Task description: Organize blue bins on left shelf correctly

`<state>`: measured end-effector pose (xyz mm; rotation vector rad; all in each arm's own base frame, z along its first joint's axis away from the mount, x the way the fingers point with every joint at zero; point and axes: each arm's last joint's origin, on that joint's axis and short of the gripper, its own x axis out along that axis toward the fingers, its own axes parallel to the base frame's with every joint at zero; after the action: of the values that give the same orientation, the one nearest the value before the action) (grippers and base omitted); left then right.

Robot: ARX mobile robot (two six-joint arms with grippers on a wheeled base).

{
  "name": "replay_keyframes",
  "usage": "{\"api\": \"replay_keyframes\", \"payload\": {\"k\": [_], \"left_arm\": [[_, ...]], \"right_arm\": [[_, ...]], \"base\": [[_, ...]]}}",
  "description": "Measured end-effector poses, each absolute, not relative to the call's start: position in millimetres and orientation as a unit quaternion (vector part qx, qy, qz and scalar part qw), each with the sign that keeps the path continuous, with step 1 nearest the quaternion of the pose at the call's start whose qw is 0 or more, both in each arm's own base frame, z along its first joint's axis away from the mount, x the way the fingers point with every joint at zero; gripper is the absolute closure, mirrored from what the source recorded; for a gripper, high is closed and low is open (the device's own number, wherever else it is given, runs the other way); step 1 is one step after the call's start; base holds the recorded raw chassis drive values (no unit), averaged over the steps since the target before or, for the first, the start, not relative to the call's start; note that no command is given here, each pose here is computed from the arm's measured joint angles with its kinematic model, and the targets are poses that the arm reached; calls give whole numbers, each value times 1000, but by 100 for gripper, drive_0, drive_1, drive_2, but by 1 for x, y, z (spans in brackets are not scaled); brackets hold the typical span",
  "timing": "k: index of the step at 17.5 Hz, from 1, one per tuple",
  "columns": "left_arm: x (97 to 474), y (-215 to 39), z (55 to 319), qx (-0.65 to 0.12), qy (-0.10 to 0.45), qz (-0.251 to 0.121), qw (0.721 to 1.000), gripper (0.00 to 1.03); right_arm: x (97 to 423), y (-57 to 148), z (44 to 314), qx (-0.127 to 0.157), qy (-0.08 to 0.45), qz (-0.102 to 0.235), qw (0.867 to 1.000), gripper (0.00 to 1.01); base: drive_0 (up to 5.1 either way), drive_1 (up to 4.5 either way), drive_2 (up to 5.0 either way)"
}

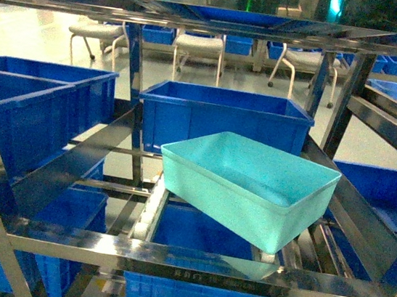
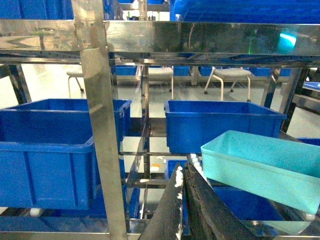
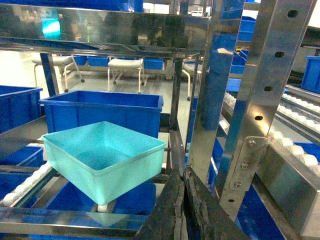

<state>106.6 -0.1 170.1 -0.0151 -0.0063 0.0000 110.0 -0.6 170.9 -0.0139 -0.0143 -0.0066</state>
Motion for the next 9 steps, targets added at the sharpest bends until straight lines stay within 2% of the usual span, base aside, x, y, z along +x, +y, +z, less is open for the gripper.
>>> {"api": "replay_keyframes", "payload": {"k": [3,9], "left_arm": [[100,0,165,-8,20,0,1000,101],[97,0,170,-7,-9,0,1000,101]], "right_arm": [[109,-1,171,-7,-8,-3,1000,99],[108,-1,170,-7,-3,-3,1000,99]], "base": [[0,0,0],[0,0,0]]}}
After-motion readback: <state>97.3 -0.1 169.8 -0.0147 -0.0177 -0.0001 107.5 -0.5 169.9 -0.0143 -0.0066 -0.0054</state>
